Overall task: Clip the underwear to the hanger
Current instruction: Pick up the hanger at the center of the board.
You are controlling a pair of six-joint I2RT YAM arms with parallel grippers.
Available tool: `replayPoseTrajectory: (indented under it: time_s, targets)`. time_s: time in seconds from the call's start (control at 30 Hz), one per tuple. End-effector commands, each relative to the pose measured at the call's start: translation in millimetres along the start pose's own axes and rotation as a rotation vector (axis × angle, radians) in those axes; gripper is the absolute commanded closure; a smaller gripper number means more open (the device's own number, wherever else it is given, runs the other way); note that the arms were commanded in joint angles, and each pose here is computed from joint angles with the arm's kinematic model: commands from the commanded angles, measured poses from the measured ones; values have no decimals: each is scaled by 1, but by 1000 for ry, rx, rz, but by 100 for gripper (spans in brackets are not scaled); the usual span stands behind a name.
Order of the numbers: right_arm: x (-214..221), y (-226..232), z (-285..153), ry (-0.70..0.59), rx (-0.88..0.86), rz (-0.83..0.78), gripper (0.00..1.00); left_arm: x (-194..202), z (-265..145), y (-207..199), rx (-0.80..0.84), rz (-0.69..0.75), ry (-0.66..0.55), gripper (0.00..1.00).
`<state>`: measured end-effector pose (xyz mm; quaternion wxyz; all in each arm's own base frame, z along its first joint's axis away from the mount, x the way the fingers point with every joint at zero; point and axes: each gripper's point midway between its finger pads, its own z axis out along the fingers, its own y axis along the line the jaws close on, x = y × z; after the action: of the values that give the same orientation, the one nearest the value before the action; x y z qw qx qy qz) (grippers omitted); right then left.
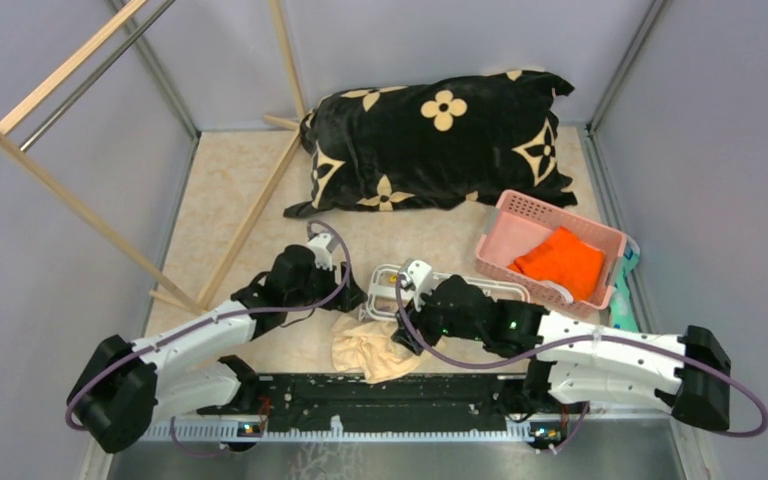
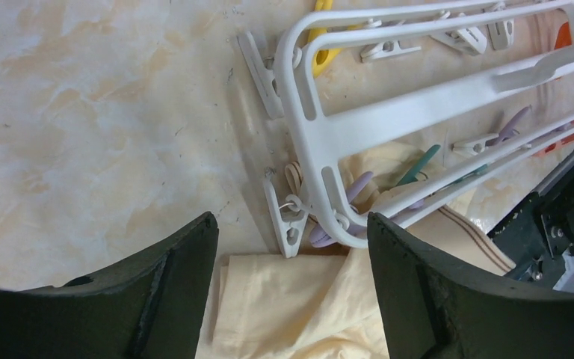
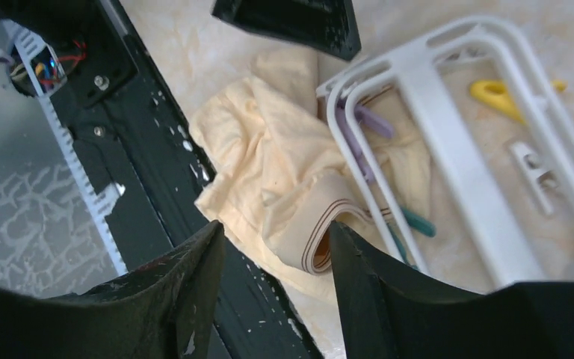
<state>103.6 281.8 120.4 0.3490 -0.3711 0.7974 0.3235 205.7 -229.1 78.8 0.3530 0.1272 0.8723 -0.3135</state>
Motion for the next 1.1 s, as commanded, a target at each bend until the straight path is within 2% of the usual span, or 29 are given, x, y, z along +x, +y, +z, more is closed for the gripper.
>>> replayPoseTrajectory:
  time_s: [0.0,0.13,0.27,0.33,0.43,0.7,0.83,1.07]
  targets:
    - [-27,-18,-27,20,119,-115,45,-33,1,-14,1,-8,-53,21]
    - [-26,-22,-20,98,97,-182,43,-39,-8,-13,-13,-6,-77,21]
    - [-23,-44,-11,227,194,-204,43,-42,-20,-12,-27,-14,-110,20]
    - [-19,-45,-2,279,183,-202,43,-44,-25,-10,-33,-23,-134,21]
    - [-26,-30,15,253,98,-195,43,-47,-31,-7,-46,-38,-168,21]
    - [-37,-38,58,251,134,-202,43,-52,-45,1,-94,-60,-221,21]
    - [-31,-44,78,296,135,-218,43,-57,-60,6,-114,-79,-290,22]
    - [-23,-51,94,346,121,-238,55,-63,-81,7,-102,-105,-388,22]
